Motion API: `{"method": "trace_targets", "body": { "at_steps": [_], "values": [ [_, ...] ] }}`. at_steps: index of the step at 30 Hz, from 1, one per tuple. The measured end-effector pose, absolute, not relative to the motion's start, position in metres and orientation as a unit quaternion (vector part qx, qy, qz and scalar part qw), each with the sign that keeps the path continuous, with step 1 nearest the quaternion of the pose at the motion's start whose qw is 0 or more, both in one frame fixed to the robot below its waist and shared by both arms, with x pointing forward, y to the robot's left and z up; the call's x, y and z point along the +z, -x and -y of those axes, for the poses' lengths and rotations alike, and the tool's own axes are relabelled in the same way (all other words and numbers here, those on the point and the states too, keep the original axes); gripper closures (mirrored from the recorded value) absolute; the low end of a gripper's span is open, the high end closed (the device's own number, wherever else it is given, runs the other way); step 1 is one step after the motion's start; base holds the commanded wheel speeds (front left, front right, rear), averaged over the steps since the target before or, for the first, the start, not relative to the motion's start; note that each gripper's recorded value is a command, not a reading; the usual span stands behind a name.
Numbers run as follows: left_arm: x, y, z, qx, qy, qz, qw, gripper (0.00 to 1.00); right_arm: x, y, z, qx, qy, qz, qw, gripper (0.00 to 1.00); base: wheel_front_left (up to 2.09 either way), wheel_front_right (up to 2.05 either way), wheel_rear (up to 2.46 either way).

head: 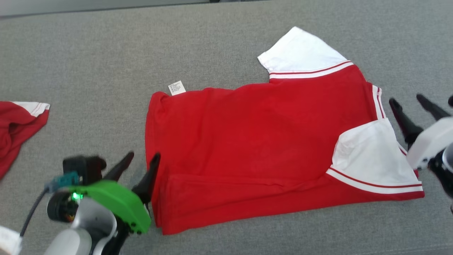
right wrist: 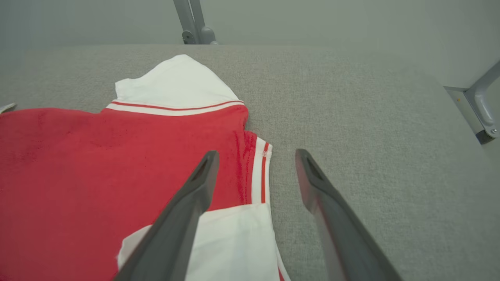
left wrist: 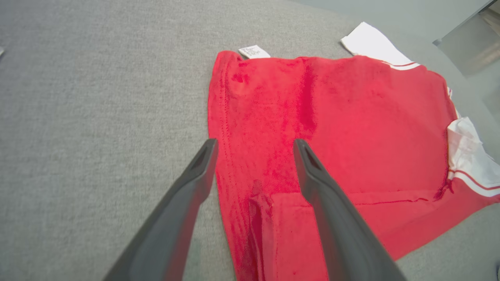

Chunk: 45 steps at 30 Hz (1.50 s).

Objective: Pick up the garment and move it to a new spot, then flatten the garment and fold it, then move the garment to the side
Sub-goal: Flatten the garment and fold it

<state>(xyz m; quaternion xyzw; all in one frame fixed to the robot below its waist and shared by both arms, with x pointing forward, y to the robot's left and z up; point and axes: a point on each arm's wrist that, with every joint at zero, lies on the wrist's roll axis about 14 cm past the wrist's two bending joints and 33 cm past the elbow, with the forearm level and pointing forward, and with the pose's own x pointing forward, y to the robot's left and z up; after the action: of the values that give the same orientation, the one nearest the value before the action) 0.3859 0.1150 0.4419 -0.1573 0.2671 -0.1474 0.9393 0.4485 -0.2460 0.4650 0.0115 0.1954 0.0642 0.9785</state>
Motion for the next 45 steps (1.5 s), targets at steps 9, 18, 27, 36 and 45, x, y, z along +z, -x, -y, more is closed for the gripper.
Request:
{"method": "trace_targets", "body": {
  "at_steps": [9, 18, 27, 36, 45],
  "values": [
    [0.436, -0.488, -0.084, -0.208, 0.119, -0.277, 0.93, 0.0, 0.482, -0.563, 0.203, 0.117, 0.068, -0.174, 0.975, 0.0, 0.0, 0.0, 0.0],
    [0.378, -0.502, -0.088, -0.205, 0.097, -0.345, 0.911, 0.0, 0.395, -0.607, 0.148, 0.178, 0.089, -0.245, 0.949, 0.0, 0.0, 0.0, 0.0],
    [0.366, -0.509, -0.098, -0.196, 0.091, -0.355, 0.91, 0.0, 0.372, -0.636, 0.134, 0.191, 0.108, -0.242, 0.945, 0.0, 0.0, 0.0, 0.0],
    [0.362, -0.507, -0.086, -0.22, 0.095, -0.365, 0.899, 1.0, 0.365, -0.629, 0.123, 0.206, 0.087, -0.266, 0.938, 1.0, 0.0, 0.0, 0.0],
    [0.38, -0.504, -0.083, -0.22, 0.104, -0.333, 0.911, 1.0, 0.412, -0.63, 0.139, 0.191, 0.049, -0.197, 0.96, 1.0, 0.0, 0.0, 0.0]
  ]
}}
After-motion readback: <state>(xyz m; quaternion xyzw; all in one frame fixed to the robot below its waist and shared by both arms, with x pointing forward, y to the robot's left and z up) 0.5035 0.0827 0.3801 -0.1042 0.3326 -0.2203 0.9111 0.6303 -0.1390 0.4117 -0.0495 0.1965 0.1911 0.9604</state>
